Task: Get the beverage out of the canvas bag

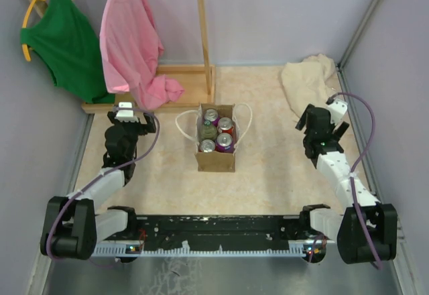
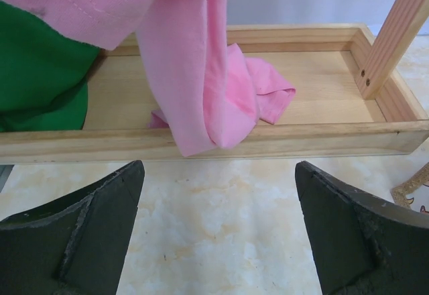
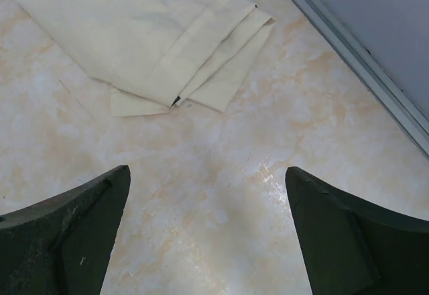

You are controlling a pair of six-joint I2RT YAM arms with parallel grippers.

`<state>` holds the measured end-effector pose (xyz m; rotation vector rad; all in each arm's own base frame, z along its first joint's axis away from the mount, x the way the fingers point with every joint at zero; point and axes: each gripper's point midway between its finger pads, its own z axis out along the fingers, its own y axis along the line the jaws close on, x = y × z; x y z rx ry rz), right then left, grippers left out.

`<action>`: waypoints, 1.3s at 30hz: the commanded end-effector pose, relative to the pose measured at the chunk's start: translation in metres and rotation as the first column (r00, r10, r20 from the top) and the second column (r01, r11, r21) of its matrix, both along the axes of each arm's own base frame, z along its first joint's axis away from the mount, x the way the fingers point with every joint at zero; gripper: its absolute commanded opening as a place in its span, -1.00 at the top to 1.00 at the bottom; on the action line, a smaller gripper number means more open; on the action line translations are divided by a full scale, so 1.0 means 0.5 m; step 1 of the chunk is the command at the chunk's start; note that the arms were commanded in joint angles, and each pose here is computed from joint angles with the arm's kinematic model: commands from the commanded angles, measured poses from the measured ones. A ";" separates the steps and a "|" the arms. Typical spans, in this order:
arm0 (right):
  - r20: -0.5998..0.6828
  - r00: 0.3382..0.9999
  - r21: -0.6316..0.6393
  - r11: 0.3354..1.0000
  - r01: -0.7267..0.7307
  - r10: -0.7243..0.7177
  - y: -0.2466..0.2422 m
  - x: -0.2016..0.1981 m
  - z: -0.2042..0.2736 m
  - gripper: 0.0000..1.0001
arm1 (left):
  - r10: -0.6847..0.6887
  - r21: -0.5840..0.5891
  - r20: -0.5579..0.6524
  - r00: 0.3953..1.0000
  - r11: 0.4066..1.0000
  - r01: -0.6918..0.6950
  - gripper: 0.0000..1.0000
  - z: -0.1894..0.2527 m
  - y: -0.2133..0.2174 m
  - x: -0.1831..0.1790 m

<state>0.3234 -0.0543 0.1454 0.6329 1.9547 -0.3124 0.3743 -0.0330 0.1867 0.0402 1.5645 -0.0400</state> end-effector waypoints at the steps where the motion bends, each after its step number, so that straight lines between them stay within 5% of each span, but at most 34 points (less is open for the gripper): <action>1: 0.033 0.999 0.006 1.000 0.013 -0.013 0.000 0.006 0.019 -0.98 | 0.012 -0.008 0.009 1.000 1.000 -0.012 -1.00 0.010 0.000 -0.002; 10: 0.055 0.998 0.012 0.999 -0.029 0.029 0.011 0.004 0.021 -0.98 | 0.011 -0.003 0.007 1.000 1.000 -0.011 -1.00 0.016 -0.003 -0.003; 15: 0.132 0.977 0.006 0.985 -0.172 0.169 0.055 0.019 0.075 -0.98 | 0.002 -0.008 0.021 1.000 1.000 -0.002 -1.00 0.035 -0.012 -0.008; 22: 0.112 0.941 -0.184 0.937 -0.297 0.320 0.175 0.041 0.226 -0.95 | -0.030 -0.038 0.003 1.000 0.999 0.030 -1.00 0.055 -0.038 -0.004; 31: 0.140 0.775 -0.281 0.775 -0.566 0.617 0.430 0.042 0.386 -0.37 | -0.057 -0.091 -0.020 0.998 0.994 0.055 -1.00 0.081 -0.059 -0.008; 39: 0.042 0.600 -0.172 0.597 -0.783 0.799 0.596 0.001 0.349 -0.42 | -0.042 -0.103 -0.010 0.999 0.994 0.041 -1.00 0.092 -0.058 -0.011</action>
